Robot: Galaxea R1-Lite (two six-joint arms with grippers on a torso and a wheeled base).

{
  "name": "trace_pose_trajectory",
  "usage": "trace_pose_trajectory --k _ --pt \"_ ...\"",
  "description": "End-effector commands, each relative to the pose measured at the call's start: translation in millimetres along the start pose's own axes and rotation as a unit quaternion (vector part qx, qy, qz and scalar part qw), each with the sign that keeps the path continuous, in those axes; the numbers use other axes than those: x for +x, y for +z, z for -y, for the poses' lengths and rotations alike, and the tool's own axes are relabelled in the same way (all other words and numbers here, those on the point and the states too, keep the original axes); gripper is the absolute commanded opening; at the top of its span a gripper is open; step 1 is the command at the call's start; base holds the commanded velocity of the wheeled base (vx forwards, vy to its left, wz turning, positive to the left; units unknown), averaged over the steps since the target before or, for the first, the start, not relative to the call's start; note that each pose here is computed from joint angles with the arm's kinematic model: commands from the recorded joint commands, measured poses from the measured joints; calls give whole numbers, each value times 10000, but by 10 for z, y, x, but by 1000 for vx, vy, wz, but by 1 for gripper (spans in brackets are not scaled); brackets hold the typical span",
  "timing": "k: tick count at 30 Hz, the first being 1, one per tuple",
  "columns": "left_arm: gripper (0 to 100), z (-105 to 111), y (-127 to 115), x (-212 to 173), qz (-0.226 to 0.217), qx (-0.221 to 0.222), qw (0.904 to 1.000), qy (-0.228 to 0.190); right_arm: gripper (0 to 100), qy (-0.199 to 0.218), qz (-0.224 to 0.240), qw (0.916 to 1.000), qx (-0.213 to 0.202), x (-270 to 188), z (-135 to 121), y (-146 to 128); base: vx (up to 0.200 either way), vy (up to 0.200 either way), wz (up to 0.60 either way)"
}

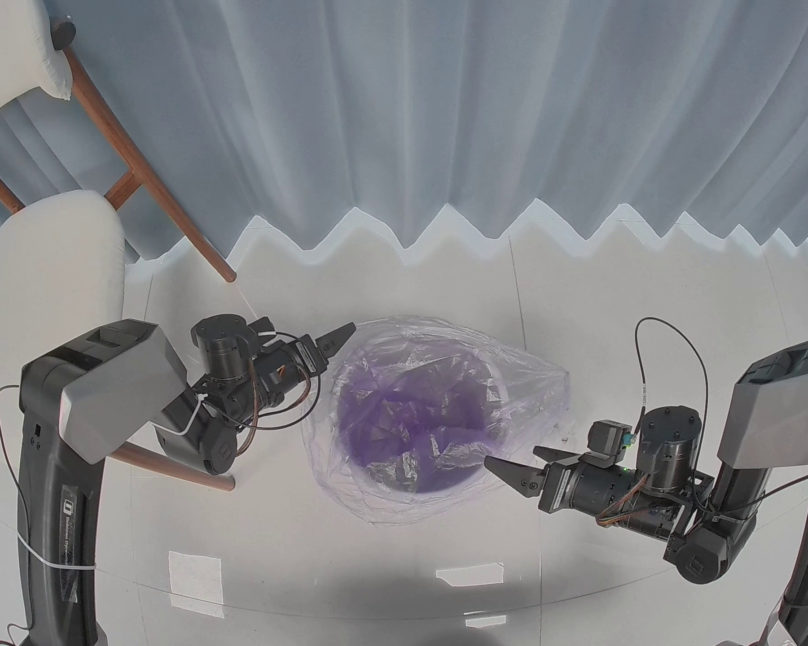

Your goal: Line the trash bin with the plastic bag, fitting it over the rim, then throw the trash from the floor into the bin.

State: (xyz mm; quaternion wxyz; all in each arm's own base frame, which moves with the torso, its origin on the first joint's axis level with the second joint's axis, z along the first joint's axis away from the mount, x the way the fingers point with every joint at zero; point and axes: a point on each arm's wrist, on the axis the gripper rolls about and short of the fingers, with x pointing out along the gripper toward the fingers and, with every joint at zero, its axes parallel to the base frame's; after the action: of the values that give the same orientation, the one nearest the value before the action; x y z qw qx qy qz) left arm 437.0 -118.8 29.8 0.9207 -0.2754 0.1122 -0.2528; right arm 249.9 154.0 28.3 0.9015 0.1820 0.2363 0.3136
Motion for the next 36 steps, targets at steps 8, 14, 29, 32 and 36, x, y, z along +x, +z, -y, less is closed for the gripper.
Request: trace_pose_trajectory --k 8,14,29,32,36 --pt "100 -46 -69 6 -132 -46 9997 201 100 0 -12 10000 1 3 2 -6 0 0 0" --pt "100 -107 -199 33 -275 -66 9992 266 100 -14 -39 10000 7 11 11 -21 0 0 0" --pt "100 -213 -278 133 -176 -105 9990 405 100 -47 85 9999 -82 48 39 -52 0 0 0" --pt "100 -130 -137 111 -24 -104 9994 325 100 -50 96 9999 -81 45 41 -47 0 0 0" --pt "100 88 160 25 393 -258 9989 19 100 -21 174 9998 -96 40 27 -10 0 0 0"
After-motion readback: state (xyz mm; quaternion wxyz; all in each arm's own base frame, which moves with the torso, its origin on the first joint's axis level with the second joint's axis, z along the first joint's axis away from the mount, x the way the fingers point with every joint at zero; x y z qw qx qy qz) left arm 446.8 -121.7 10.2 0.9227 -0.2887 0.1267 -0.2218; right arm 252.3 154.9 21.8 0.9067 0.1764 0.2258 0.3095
